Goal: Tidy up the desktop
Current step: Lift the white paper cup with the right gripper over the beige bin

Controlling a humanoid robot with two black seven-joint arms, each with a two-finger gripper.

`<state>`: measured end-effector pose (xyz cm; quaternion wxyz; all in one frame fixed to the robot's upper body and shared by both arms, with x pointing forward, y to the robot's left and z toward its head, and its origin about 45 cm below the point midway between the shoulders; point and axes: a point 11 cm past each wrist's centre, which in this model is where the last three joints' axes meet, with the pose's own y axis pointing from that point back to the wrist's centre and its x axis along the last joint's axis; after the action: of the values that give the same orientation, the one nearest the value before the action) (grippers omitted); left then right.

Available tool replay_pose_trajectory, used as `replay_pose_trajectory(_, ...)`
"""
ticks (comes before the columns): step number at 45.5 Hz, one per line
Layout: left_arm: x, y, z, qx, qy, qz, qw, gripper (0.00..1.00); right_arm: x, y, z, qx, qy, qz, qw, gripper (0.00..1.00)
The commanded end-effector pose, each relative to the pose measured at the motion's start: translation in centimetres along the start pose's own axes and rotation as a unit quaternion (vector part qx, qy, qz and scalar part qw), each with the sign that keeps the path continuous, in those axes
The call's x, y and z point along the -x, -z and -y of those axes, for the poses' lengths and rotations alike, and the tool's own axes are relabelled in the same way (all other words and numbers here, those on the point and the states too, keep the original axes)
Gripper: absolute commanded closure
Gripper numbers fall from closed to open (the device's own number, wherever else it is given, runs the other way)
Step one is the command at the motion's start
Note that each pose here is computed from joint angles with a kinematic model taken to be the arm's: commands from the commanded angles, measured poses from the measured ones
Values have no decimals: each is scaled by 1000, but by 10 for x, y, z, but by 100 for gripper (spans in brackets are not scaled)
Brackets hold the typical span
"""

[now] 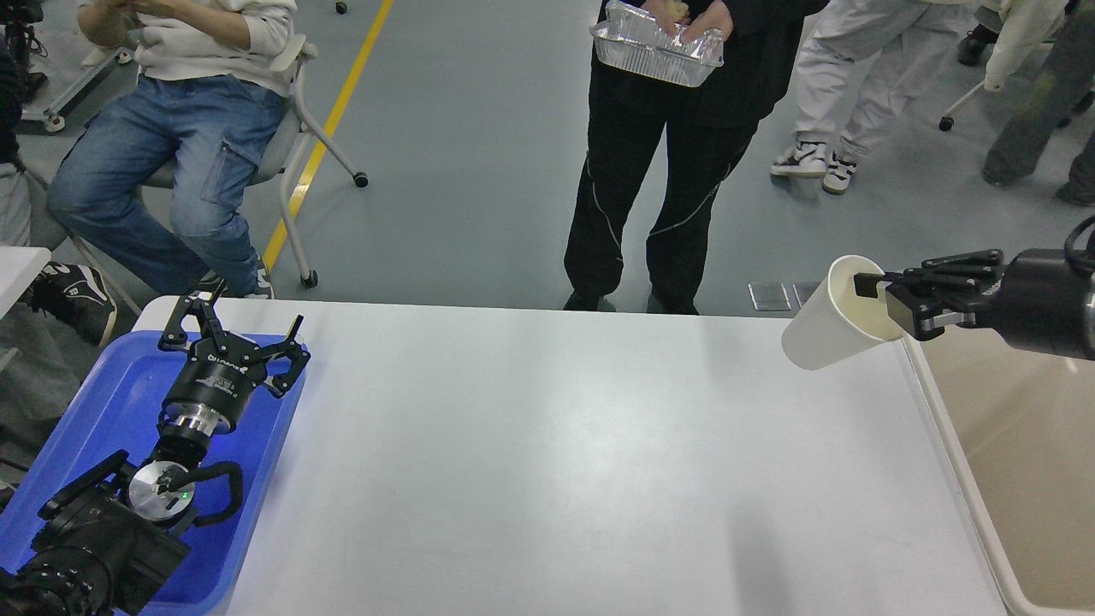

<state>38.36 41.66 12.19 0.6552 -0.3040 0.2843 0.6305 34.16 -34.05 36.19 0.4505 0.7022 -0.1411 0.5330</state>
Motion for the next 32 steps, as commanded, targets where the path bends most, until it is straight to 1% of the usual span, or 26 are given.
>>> replay_pose_trajectory(1, 0, 0, 0, 0, 0, 0, 1000, 0, -30, 4, -13, 0, -8, -7, 1000, 100)
replay_pose_trajectory(4, 0, 0, 0, 0, 0, 0, 1000, 0, -34, 4, -14, -1, -10, -5, 1000, 100)
replay_pose_trajectory(26, 0, 0, 0, 0, 0, 0, 1000, 0, -29, 2, -13, 3, -5, 2, 1000, 100)
replay_pose_trajectory(32, 0, 0, 0, 0, 0, 0, 1000, 0, -26, -7, -16, 18, -4, 9, 1000, 100)
